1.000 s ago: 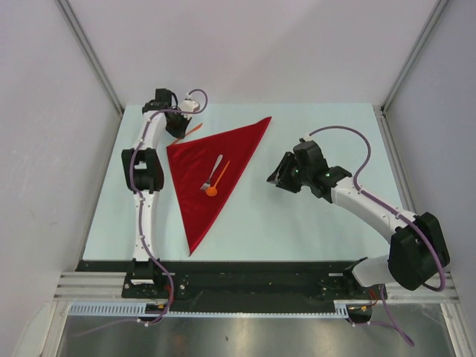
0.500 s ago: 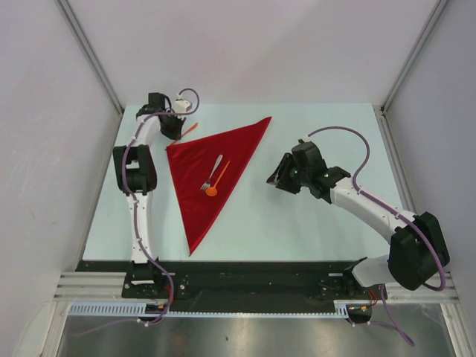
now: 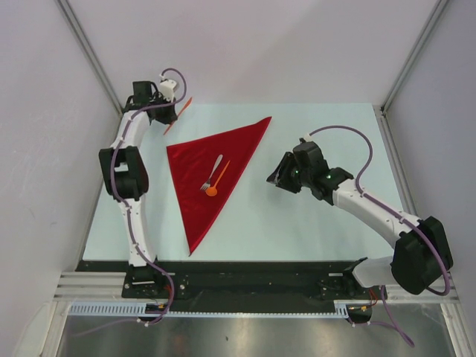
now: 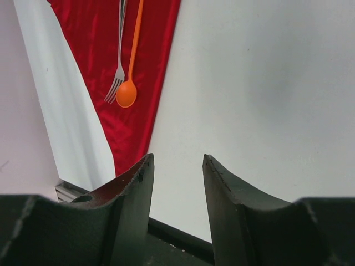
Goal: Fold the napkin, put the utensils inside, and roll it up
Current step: Grab a utensil with the left arm, then place the utensil onto the napkin
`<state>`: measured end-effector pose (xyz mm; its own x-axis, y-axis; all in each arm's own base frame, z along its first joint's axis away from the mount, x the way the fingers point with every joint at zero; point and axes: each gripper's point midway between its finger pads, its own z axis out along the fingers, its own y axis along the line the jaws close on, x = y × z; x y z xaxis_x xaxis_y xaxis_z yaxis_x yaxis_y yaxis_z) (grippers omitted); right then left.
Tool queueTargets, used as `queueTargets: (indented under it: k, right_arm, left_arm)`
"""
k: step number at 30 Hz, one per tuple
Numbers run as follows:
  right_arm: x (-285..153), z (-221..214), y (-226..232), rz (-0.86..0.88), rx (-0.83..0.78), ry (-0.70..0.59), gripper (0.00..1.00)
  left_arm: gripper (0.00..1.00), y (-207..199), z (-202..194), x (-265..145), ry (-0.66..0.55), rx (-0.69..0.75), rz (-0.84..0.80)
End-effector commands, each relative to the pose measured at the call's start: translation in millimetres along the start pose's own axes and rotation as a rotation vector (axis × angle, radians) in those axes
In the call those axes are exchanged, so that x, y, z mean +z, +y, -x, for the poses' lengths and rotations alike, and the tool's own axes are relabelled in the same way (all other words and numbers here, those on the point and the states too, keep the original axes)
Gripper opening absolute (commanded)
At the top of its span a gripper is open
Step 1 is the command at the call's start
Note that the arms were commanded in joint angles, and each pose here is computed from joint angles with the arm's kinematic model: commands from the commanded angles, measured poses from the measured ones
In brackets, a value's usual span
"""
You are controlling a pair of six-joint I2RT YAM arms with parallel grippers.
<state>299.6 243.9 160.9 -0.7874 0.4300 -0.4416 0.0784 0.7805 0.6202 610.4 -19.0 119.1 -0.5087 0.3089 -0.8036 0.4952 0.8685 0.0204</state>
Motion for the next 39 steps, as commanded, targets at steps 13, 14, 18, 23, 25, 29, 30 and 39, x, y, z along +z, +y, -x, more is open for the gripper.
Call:
queueTargets:
  k: [13,14,18,23,25,29,30,39]
  right_arm:
    - [-6.7,13.3,25.5,0.090,-0.061,-0.034,0.46]
    - [-9.7,15.9,24.8,0.091,-0.068,-0.044,0.45]
    - [-10.5,24.5,18.7,0.092,-0.080,-0.061,0.46]
    - [-5.0,30.7,21.1,0.114,-0.137,-0.089,0.46]
    - [-1.5,30.5,22.8,0.129,-0.140,-0.081,0.46]
    - [-1.5,34.2,18.8,0.130,-0.130,-0.085,0.46]
    - [-3.0,34.8,15.9,0.124,-0.130,-0.089,0.46]
    - [-19.3,24.6,-10.7,0.075,-0.111,-0.090,0.46]
  left_arm:
    - [0.00,-153.8,45.4,-60.3,-0.058,-0.267,-0.125]
    - [0.00,-161.1,49.4,-63.8,-0.081,-0.273,-0.120]
    - [0.00,-204.3,17.8,-70.5,-0.048,-0.367,-0.119]
    - [0.00,-238.8,21.4,-96.1,-0.206,-0.599,-0.152]
    - [0.00,-259.6,5.0,-97.2,-0.197,-0.623,-0.170]
    - [0.00,-288.8,-2.4,-104.3,-0.182,-0.592,-0.154]
    - [0.00,-295.3,-3.0,-104.2,-0.175,-0.577,-0.167]
    - [0.34,-284.5,-14.0,-74.4,0.021,-0.353,-0.042]
